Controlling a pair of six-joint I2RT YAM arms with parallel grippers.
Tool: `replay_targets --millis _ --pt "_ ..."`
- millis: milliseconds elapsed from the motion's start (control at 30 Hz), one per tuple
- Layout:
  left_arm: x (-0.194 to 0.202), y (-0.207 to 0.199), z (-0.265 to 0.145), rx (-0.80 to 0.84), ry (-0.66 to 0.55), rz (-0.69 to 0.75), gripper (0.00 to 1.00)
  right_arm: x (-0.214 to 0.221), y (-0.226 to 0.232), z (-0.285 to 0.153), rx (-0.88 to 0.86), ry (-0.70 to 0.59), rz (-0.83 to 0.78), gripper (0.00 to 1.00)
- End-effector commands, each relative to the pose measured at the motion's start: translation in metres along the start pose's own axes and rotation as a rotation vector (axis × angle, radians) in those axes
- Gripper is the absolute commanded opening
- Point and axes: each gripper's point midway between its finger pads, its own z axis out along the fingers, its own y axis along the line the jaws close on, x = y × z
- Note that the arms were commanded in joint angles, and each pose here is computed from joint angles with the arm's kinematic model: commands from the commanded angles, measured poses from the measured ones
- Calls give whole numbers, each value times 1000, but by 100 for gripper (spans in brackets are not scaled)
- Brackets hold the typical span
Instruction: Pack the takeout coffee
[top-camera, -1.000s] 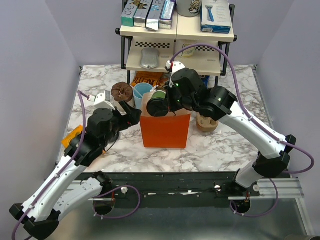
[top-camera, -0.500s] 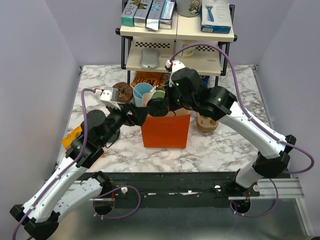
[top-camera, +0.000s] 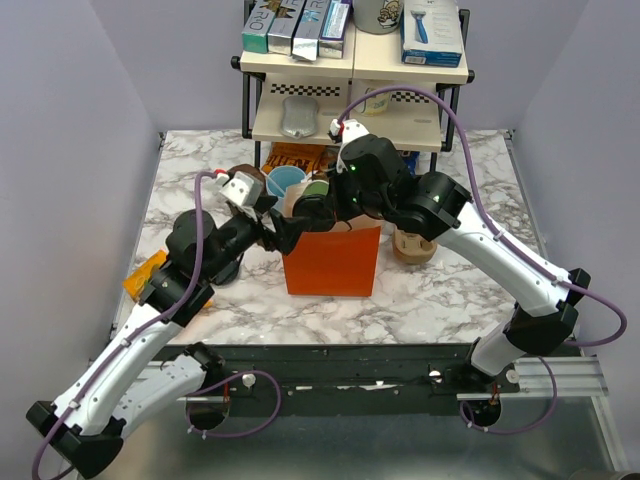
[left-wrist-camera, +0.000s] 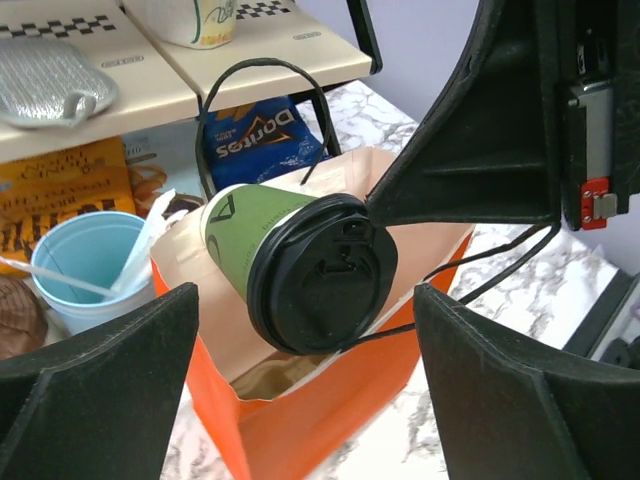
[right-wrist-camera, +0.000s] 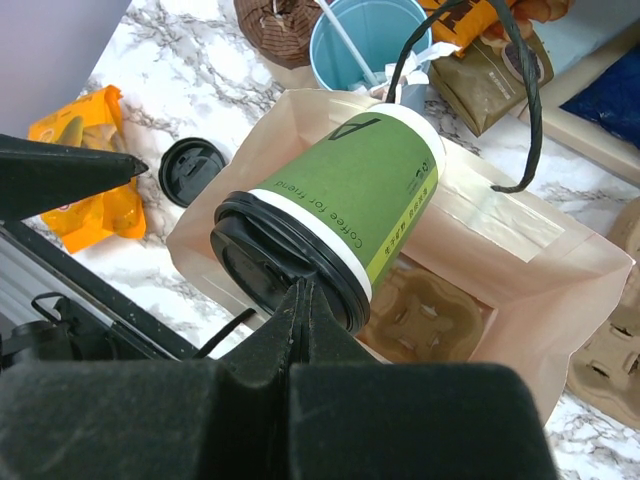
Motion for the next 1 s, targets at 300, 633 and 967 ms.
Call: replay_targets --millis 300,633,967 --pt "11 4 24 148 106 109 87 -11 -3 4 8 -31 -3 1" --pt "22 8 37 178 157 72 73 -9 -4 5 9 -28 -2 1" --pt "18 10 42 164 135 31 42 -8 -5 6 7 -25 -4 1"
